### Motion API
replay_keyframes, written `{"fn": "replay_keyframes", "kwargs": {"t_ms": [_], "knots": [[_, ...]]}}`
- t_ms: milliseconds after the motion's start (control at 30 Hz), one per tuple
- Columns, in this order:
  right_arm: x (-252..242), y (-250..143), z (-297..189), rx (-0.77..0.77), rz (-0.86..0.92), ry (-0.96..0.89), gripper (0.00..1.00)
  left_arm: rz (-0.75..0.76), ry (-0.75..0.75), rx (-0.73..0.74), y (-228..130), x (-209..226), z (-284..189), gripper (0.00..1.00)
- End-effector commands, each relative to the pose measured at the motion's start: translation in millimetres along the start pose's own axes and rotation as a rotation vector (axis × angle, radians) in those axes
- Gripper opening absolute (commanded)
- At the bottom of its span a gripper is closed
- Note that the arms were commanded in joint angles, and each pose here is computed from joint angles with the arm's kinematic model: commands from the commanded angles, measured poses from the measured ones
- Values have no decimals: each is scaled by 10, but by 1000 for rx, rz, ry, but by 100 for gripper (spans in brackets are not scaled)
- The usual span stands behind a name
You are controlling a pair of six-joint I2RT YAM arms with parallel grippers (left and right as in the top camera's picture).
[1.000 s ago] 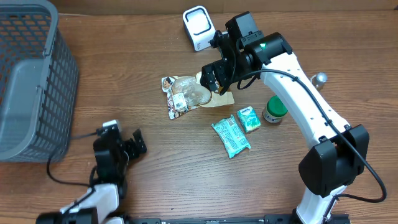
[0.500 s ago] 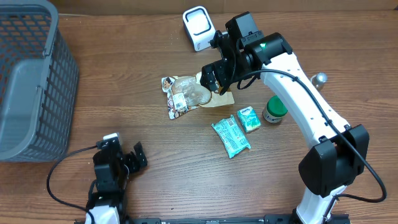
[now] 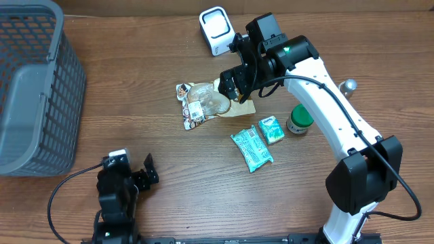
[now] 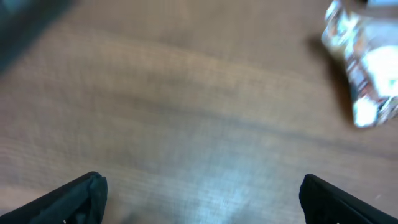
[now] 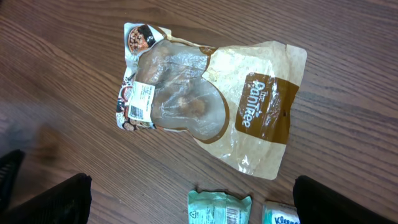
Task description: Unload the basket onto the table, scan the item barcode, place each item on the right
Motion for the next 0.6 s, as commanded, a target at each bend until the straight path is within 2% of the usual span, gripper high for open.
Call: {"fn": "replay_keyframes", "kwargs": {"t_ms": [0, 300, 567], "knots": [[-14, 34, -34, -15, 3, -8, 100, 66, -44, -118, 220, -90, -88, 100], [-15, 34, -34, -15, 3, -8, 100, 122, -81, -368, 664, -189, -359, 99], [-14, 34, -34, -15, 2, -8, 100, 131, -94, -458, 806, -222, -485, 100]]}}
Point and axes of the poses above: each gripper's point midway between its finger pads, its own z axis out along the fingers, its own x axis along the line the jaws close on, y = z × x, the point moved 2 cm from there along -z, back along the fingers, and after that the axes turned 2 degrees about -z, right-handed, at the moved point
